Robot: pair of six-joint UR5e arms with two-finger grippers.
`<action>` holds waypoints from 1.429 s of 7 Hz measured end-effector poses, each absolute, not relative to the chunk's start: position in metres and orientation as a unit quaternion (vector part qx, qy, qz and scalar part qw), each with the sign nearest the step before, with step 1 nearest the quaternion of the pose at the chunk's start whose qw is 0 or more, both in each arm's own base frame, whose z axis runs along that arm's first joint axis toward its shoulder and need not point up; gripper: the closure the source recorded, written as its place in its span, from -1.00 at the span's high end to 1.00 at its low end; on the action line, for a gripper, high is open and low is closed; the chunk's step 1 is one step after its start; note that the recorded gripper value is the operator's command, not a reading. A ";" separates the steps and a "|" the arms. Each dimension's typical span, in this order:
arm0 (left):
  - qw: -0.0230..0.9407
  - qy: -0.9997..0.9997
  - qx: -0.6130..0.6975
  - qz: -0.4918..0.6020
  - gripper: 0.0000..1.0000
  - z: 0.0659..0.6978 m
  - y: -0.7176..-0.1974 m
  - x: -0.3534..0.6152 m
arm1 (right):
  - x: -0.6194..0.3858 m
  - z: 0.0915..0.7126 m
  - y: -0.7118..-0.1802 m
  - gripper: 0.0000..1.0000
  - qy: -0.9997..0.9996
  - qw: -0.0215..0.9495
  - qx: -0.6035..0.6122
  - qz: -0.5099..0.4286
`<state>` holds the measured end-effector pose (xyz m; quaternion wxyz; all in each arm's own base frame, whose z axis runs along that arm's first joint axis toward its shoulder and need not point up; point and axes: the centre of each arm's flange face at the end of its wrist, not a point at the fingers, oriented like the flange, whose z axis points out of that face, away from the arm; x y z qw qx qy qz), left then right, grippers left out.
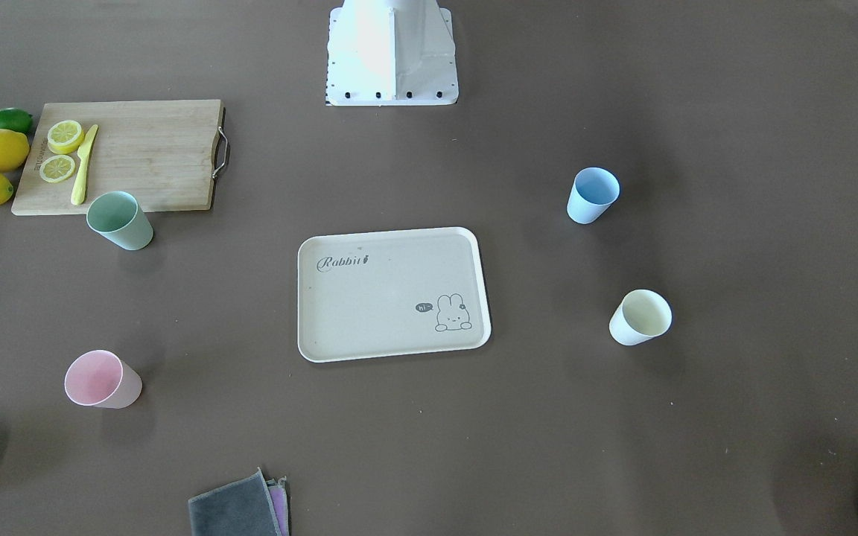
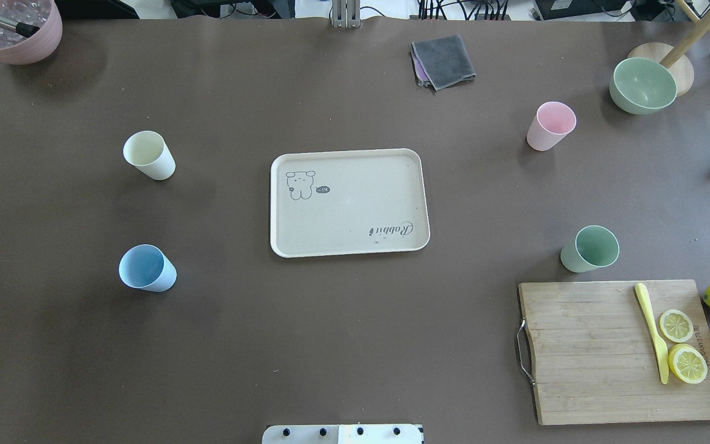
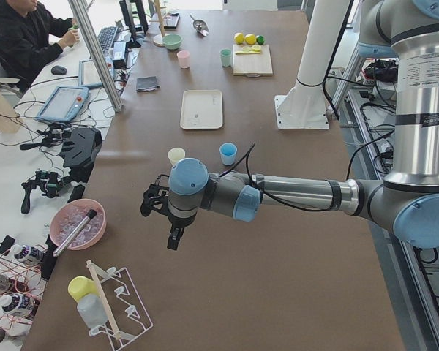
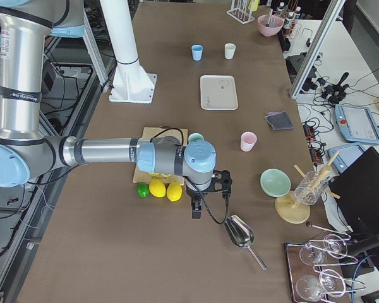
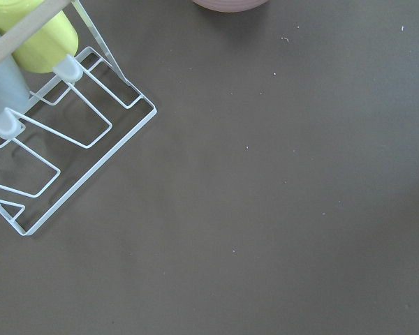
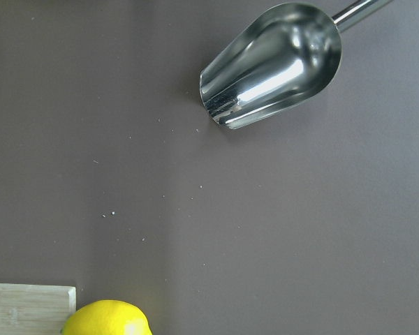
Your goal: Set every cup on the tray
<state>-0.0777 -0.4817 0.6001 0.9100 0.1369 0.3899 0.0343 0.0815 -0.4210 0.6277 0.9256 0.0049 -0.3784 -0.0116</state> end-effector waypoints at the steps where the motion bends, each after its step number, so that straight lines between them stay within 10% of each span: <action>1: 0.910 0.390 0.137 0.034 0.95 0.600 -0.482 -0.078 | 0.082 0.628 -0.421 1.00 -0.378 0.926 0.005 -0.012; 10: 0.912 0.390 0.126 0.031 0.95 0.614 -0.481 -0.078 | 0.082 0.625 -0.422 1.00 -0.378 0.926 0.011 -0.014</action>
